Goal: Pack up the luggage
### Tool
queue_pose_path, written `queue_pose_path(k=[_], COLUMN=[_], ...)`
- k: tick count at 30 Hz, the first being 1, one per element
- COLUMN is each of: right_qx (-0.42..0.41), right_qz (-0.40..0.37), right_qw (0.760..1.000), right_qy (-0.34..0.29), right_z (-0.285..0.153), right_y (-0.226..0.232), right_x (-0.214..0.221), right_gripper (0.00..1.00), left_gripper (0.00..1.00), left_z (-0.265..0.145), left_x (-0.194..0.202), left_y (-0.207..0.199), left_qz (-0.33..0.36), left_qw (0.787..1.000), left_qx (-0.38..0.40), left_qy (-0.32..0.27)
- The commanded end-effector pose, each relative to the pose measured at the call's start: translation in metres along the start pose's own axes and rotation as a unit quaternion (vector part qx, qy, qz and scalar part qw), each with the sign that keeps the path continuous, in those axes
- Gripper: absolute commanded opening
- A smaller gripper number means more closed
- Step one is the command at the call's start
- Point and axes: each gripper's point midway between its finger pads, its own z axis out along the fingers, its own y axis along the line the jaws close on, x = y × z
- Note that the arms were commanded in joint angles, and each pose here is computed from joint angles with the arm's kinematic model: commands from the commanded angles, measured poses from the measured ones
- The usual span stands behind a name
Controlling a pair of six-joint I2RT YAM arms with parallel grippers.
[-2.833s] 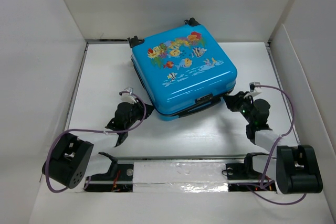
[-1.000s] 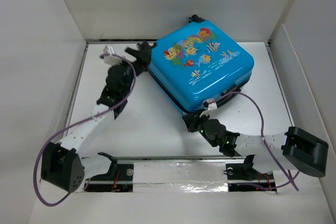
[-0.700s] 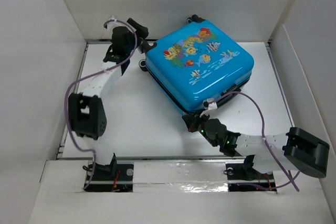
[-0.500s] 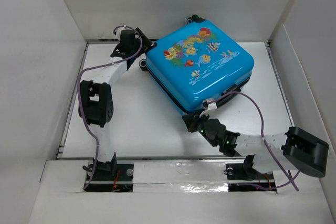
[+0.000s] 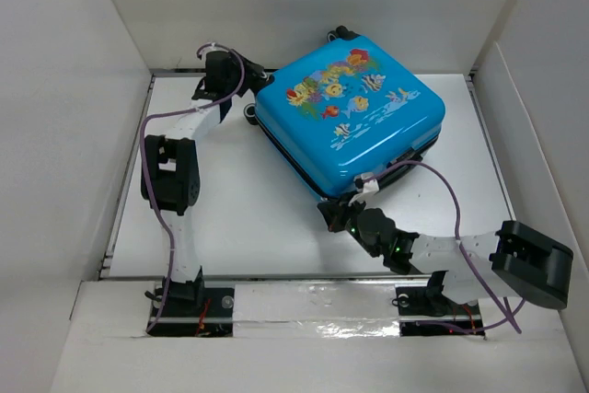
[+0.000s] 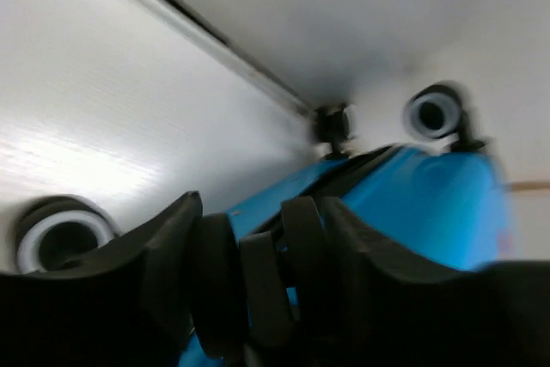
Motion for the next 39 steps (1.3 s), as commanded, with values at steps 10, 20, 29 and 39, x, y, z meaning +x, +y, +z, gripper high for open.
queue_pose_path(k=[10,20,29,39], right_qx=[-0.014,0.022,-0.030,-0.006], right_qz=[0.009,-0.036,-0.042,-0.078], right_qw=[0.999,0.997,0.997,0.994], right_qy=[-0.043,-0.061,-0.057,-0.075], right_z=[-0.019,-0.029,-0.026,-0.071], right_y=[-0.007,-0.030,-0.001,-0.006], right_x=[-0.054,-0.097,-0.097,-0.140], right_gripper=[0.00,0.00,0.00,0.00], left_gripper=[0.00,0.00,0.00,0.00], left_z=[-0.075,-0.182,-0.238,-0.261], left_x=[0.029,0.151,0.221,0.106], left_y=[-0.021,0.002,0.000,-0.065], left_qz=[-0.045,0.011,0.017,0.019], left_qw=[0.985,0.978,0.966,0.961], left_qx=[0.166,0.210,0.236,0.270], left_qy=[-0.027,0.020,0.100,-0.052])
